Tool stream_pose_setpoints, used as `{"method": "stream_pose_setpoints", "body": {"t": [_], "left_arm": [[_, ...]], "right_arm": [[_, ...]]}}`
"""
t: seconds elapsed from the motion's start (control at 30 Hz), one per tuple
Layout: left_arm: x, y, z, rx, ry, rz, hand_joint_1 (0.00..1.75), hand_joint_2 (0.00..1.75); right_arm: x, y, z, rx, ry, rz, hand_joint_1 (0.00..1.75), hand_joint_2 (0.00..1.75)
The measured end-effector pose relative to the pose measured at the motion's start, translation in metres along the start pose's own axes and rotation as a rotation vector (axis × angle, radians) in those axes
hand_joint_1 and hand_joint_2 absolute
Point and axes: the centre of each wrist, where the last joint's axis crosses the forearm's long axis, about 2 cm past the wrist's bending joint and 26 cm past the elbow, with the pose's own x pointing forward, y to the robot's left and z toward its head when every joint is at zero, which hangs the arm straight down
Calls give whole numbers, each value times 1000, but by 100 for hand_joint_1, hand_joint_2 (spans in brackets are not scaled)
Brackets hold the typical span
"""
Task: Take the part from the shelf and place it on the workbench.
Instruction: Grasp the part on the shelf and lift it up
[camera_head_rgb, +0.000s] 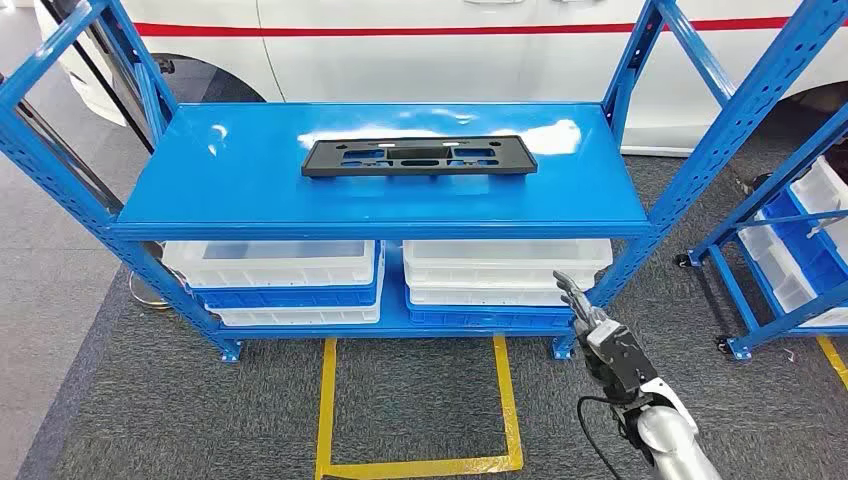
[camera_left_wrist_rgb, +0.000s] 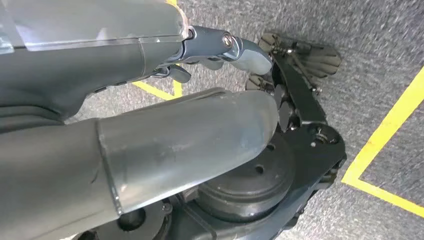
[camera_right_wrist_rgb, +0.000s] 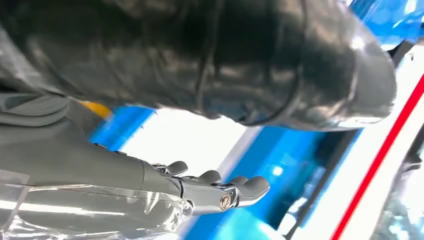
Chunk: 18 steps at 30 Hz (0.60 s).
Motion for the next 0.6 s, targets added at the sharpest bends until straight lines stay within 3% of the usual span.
{"method": "stream_pose_setpoints", "body": {"t": [0.6], "left_arm": [[-8, 16, 2, -5, 19, -12, 0, 0]], "right_arm": [[79, 8, -91, 112, -258, 452, 0, 0]]}}
